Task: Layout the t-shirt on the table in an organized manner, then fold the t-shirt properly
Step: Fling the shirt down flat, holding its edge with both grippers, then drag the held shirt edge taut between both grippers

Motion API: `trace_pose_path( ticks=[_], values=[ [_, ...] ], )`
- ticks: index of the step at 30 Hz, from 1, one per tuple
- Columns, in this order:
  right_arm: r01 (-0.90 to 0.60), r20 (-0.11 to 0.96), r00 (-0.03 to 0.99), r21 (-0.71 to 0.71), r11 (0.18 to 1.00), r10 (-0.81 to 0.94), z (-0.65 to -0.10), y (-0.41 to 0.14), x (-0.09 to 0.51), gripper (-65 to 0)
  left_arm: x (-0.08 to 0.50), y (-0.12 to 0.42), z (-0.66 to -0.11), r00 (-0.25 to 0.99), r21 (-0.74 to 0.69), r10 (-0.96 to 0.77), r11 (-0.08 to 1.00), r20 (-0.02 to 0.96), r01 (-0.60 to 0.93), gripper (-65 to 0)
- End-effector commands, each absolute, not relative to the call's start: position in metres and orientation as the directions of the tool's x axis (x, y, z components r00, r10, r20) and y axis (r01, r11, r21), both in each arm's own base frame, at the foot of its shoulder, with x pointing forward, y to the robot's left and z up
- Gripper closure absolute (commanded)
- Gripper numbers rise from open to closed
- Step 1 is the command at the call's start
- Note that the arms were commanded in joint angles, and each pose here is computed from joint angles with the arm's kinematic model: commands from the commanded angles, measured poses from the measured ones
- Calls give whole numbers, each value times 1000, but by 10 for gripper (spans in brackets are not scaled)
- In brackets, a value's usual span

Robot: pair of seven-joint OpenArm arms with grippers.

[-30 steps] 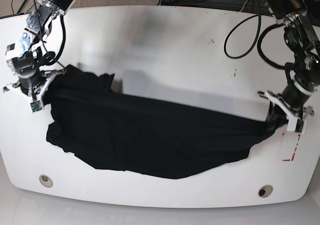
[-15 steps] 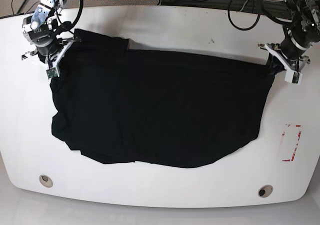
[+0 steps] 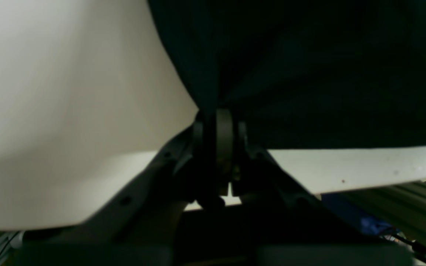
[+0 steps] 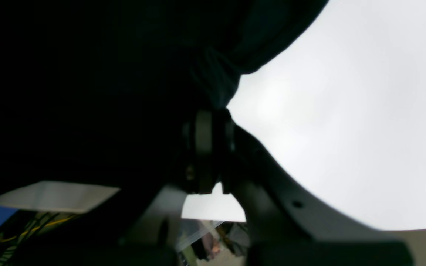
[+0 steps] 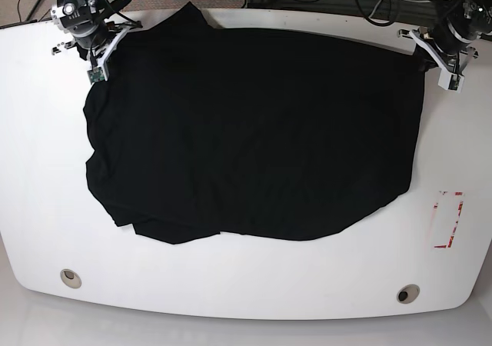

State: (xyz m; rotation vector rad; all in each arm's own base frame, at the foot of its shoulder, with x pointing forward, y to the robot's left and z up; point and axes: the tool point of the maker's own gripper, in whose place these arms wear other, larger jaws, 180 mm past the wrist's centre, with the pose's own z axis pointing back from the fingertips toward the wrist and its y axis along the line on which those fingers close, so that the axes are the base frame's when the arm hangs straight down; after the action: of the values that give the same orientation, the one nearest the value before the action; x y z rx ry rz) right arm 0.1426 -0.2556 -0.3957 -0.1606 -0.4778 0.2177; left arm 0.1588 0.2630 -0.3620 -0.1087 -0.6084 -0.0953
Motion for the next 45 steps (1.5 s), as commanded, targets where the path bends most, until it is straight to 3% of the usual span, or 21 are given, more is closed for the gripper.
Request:
trace_pose_path(
  ticks=[1,12,20,29,45],
  values=[
    [-164,459,852,-224,961,252,-388,-259,147,-2,164,265,-353,796,-61,-68,990,602,130,0],
    [-165,442,860,-228,959,253,-390,-261,142,-2,163,268,-353,799,-52,-75,990,596,132,0],
    [-177,369,896,-213,961,247,-400,-263,106,-2,131,282,-359,841,-31,-86,992,534,121,0],
    [-120,381,904,-207,971,193,-400,-266,102,-2,113,274,-364,850,-49,-125,984,512,174,0],
    [-107,424,884,-221,969,194,-394,-268,123,-2,155,271,-348,785,-23,-149,979,601,204,0]
  ],
)
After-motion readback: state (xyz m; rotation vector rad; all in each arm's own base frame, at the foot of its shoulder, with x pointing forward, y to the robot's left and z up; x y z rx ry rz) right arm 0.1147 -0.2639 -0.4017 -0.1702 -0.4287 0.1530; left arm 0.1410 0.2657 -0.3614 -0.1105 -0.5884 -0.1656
